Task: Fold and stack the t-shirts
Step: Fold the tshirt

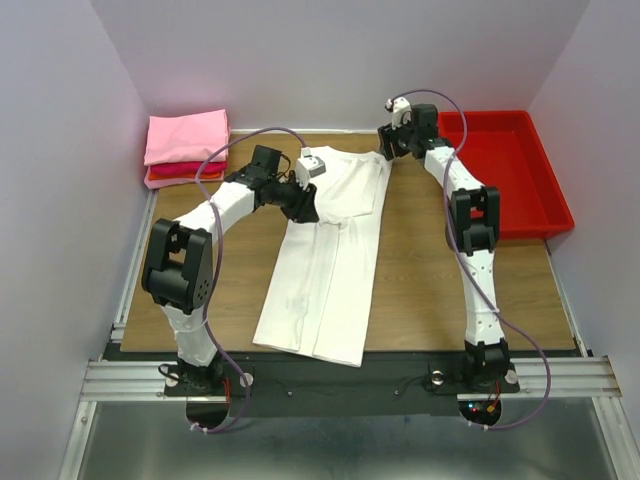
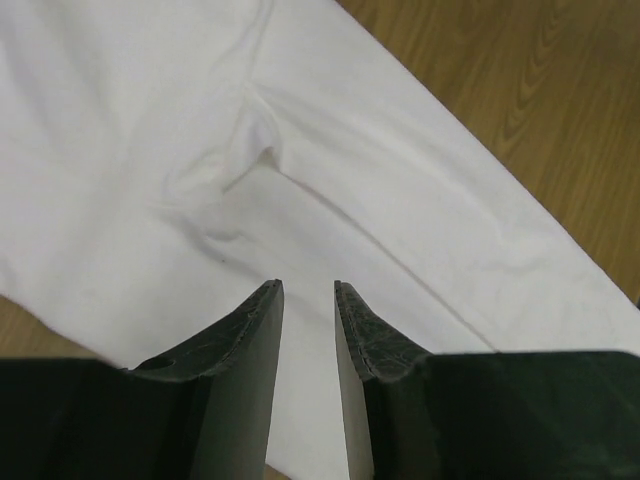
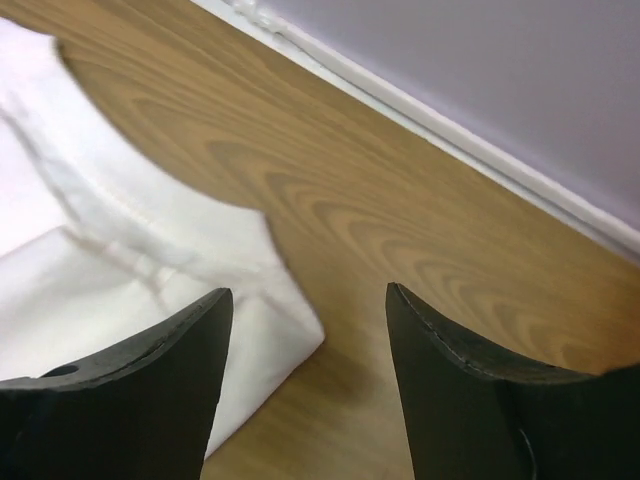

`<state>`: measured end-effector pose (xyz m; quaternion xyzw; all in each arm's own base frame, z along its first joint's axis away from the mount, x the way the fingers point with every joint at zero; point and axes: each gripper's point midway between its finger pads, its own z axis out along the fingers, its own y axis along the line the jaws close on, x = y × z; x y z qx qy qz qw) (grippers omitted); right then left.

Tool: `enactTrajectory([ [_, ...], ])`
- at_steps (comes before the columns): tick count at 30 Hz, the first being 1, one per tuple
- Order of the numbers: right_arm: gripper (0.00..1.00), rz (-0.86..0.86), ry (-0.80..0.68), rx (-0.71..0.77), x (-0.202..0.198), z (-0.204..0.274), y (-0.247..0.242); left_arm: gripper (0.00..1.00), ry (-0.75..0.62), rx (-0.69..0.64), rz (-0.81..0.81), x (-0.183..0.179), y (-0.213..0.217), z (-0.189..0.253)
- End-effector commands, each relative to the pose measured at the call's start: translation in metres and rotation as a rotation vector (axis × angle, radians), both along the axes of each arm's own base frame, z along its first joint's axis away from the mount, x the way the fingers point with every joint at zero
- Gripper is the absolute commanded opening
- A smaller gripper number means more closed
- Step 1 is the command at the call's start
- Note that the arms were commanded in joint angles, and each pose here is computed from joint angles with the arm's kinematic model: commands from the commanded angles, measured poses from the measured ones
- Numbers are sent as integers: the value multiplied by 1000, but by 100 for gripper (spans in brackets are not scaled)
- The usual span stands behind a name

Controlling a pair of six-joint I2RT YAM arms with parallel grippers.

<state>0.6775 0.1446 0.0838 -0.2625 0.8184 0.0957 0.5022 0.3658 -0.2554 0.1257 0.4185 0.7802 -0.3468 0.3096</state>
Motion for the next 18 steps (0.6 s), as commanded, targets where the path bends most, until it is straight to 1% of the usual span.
enactTrajectory([
  [1,68,9,-165,147,-18,133,15,38,-47,-6,154,42,-7,13],
  [2,68,11,-105,161,-30,115,17,37,-56,-7,175,49,-5,12],
  [3,66,21,-104,201,-41,135,20,36,-70,-21,196,60,-6,13],
  [4,65,27,-73,218,-50,130,24,35,-75,-20,209,65,-7,13],
  [5,60,30,-53,235,-57,129,24,34,-66,-7,225,72,-8,3],
  [6,57,31,-2,248,-70,117,26,34,-92,-22,239,84,-12,12],
  [8,49,36,66,302,-84,107,34,32,-69,-32,291,98,-14,9],
  [9,44,40,102,314,-92,99,40,32,-50,-14,323,107,-13,-5],
  [10,42,49,147,328,-102,88,44,31,-66,-31,333,118,-17,3],
  [11,39,39,185,349,-107,80,47,31,-53,-39,342,123,-19,1],
  [12,38,42,210,355,-112,73,54,31,-30,-38,356,128,-20,-9],
  [13,37,40,255,372,-117,61,57,30,-38,-54,371,135,-24,-7],
  [14,35,44,277,378,-120,55,61,30,-18,-48,387,140,-23,-18],
  [15,33,47,304,381,-124,46,66,30,-6,-67,407,144,-25,-16],
  [18,32,41,359,386,-126,24,74,27,33,-73,462,151,-22,-30],
])
